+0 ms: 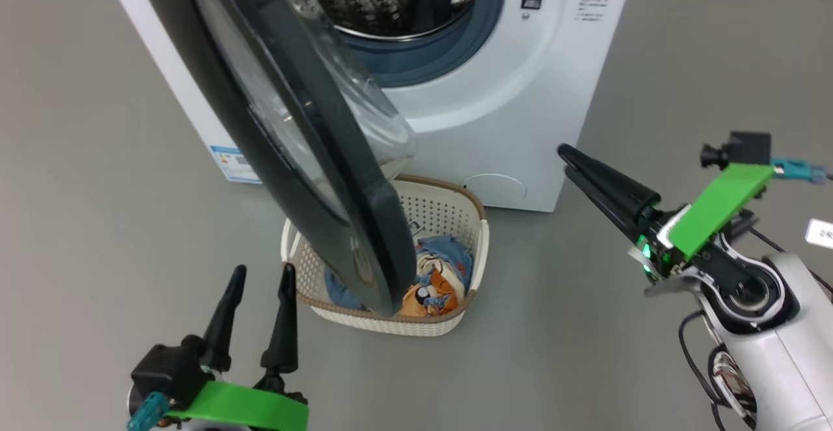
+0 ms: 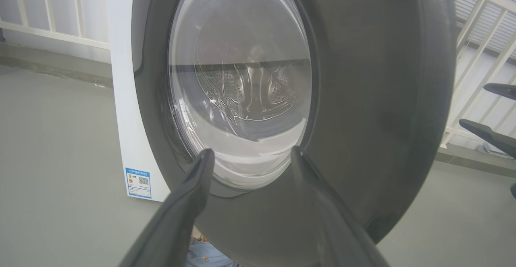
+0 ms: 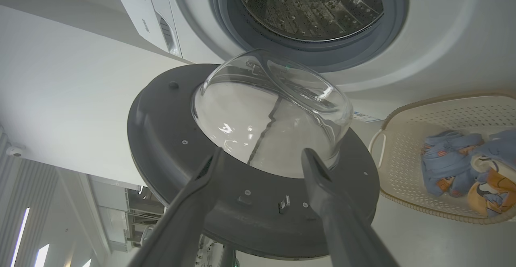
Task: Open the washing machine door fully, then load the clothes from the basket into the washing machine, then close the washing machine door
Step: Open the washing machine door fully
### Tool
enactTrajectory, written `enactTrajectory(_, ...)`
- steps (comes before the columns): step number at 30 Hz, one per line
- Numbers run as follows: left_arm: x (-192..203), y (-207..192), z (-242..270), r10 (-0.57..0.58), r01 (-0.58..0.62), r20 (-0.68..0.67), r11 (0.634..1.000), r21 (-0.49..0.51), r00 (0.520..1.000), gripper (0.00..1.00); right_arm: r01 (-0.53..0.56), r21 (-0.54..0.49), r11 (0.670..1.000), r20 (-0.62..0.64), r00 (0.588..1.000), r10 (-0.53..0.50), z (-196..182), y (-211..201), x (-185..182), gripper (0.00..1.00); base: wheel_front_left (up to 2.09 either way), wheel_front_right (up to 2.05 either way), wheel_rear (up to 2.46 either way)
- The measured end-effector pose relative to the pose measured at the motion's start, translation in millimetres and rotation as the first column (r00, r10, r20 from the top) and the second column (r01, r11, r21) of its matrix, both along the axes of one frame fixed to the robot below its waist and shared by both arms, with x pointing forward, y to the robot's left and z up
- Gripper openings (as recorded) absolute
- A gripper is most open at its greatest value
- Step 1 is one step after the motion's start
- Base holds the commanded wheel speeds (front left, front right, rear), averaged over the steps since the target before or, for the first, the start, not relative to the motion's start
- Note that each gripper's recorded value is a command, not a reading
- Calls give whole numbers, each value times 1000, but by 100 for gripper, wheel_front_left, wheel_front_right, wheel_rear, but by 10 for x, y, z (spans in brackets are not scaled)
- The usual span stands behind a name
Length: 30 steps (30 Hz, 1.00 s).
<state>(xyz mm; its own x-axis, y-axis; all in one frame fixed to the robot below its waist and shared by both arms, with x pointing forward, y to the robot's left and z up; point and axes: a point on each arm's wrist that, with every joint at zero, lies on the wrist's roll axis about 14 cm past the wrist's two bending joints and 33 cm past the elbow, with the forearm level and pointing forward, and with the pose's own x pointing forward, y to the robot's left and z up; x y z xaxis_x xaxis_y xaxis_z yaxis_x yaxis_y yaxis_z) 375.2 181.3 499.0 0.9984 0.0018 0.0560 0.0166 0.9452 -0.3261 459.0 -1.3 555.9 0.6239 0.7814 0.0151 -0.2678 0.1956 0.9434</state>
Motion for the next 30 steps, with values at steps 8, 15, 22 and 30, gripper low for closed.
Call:
enactTrajectory(8,-2,-57,17,-22,22,10,1000,5,1000,100,198,-78,977,10,980,-197,-197,-526,-56,100,0,0,0)
enactTrajectory(15,27,-111,32,-38,38,16,999,7,999,100,357,-137,924,67,934,-351,-297,-903,-112,100,0,0,0)
enactTrajectory(22,53,-167,54,-56,55,23,998,11,998,100,494,-188,849,153,869,-471,-384,-1205,-169,100,0,0,0)
enactTrajectory(30,21,-158,60,-54,54,26,998,21,998,100,626,-224,747,273,776,-568,-451,-1518,-285,100,0,0,0)
